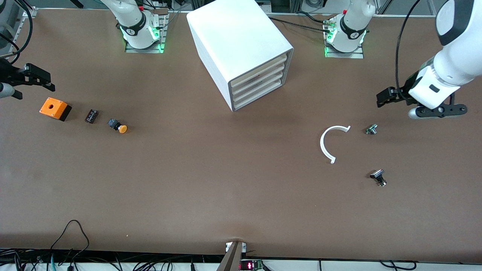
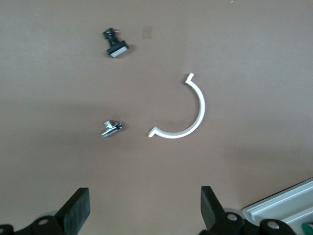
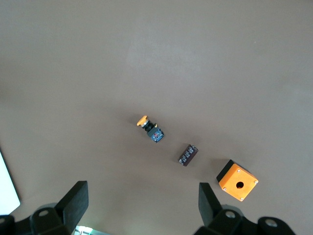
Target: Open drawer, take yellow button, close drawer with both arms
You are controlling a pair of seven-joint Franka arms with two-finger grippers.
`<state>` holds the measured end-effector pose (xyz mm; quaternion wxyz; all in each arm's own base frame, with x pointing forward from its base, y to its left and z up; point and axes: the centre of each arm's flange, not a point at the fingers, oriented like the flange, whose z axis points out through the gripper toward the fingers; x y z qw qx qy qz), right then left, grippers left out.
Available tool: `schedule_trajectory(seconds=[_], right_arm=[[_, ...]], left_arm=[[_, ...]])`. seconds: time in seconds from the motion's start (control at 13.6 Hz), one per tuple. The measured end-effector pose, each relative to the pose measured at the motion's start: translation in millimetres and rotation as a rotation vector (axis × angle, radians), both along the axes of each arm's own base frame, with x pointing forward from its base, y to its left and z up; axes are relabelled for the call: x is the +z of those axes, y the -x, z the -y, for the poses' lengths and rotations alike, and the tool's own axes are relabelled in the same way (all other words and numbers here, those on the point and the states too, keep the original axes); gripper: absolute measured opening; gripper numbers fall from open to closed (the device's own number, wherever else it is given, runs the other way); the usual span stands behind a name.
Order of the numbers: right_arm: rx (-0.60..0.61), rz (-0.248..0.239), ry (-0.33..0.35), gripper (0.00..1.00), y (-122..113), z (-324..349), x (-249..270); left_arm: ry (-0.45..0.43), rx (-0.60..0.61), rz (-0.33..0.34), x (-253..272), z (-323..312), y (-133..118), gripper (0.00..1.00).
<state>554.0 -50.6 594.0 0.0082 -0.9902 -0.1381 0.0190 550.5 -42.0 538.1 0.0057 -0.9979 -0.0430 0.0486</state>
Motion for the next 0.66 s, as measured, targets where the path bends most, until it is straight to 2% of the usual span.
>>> schedule_trajectory(seconds=[0.29,0.66], right_arm=[[0.078,0.000,-0.002,1.00,-1,-14,0],[0.079,0.000,-0.002,1.00,-1,-11,0]], left_arm=[[-0.003,-0.011,-0.007,1,3,1,1.00],[-0.002,-0.018,-0.008,1,4,1,1.00]])
